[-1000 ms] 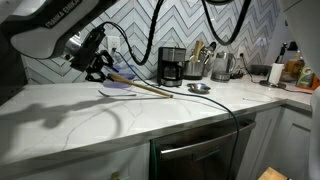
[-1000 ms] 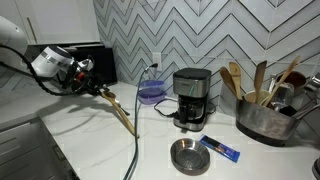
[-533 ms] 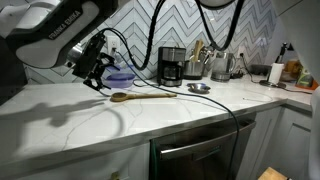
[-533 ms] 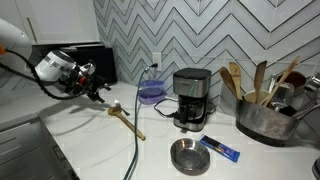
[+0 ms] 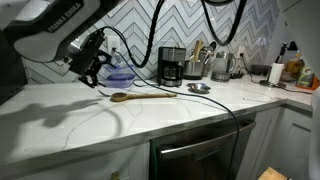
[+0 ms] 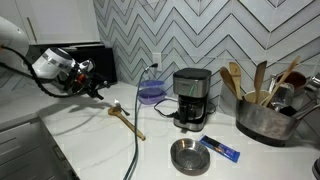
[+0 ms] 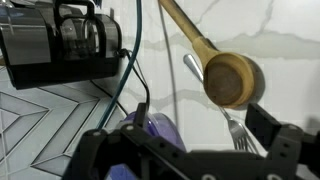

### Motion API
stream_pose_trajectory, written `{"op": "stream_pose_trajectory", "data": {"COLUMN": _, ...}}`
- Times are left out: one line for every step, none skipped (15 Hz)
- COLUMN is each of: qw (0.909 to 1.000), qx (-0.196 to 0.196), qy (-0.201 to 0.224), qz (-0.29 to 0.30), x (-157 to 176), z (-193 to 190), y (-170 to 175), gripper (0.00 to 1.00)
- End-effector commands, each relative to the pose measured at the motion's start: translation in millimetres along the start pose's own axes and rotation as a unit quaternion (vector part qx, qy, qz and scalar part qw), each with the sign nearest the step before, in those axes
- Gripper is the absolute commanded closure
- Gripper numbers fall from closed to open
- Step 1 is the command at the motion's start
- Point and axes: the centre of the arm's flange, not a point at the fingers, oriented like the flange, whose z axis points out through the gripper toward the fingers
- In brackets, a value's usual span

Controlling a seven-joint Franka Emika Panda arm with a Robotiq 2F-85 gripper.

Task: Remove one wooden spoon from the utensil holder

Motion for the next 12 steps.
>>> {"op": "stream_pose_trajectory", "data": {"qw": 0.998, "qx": 0.054, "qy": 0.027, "qz": 0.019, "x": -44, "z": -13, "y": 39, "gripper": 0.0}}
{"op": "stream_pose_trajectory", "data": {"qw": 0.9967, "qx": 0.07, "qy": 0.035, "qz": 0.023, "x": -58, "z": -19, "y": 46, "gripper": 0.0}}
{"op": "stream_pose_trajectory", "data": {"qw": 0.9955, "qx": 0.085, "qy": 0.035, "qz": 0.023, "x": -69, "z": -24, "y": 51, "gripper": 0.0}}
{"op": "stream_pose_trajectory", "data": {"qw": 0.9935, "qx": 0.103, "qy": 0.041, "qz": 0.026, "x": -85, "z": -26, "y": 54, "gripper": 0.0}}
{"op": "stream_pose_trajectory", "data": {"qw": 0.9914, "qx": 0.12, "qy": 0.045, "qz": 0.025, "x": -99, "z": -29, "y": 56, "gripper": 0.0}}
{"op": "stream_pose_trajectory", "data": {"qw": 0.9884, "qx": 0.138, "qy": 0.057, "qz": 0.027, "x": -114, "z": -34, "y": 58, "gripper": 0.0}}
{"op": "stream_pose_trajectory", "data": {"qw": 0.9852, "qx": 0.154, "qy": 0.07, "qz": 0.028, "x": -124, "z": -38, "y": 58, "gripper": 0.0}}
{"op": "stream_pose_trajectory", "data": {"qw": 0.9821, "qx": 0.168, "qy": 0.081, "qz": 0.028, "x": -134, "z": -42, "y": 60, "gripper": 0.0}}
{"op": "stream_pose_trajectory", "data": {"qw": 0.9785, "qx": 0.183, "qy": 0.09, "qz": 0.03, "x": -144, "z": -46, "y": 64, "gripper": 0.0}}
{"op": "stream_pose_trajectory", "data": {"qw": 0.9757, "qx": 0.196, "qy": 0.091, "qz": 0.036, "x": -154, "z": -48, "y": 67, "gripper": 0.0}}
{"op": "stream_pose_trajectory", "data": {"qw": 0.973, "qx": 0.209, "qy": 0.09, "qz": 0.039, "x": -164, "z": -50, "y": 71, "gripper": 0.0}}
{"op": "stream_pose_trajectory", "data": {"qw": 0.9721, "qx": 0.218, "qy": 0.071, "qz": 0.048, "x": -175, "z": -50, "y": 76, "gripper": 0.0}}
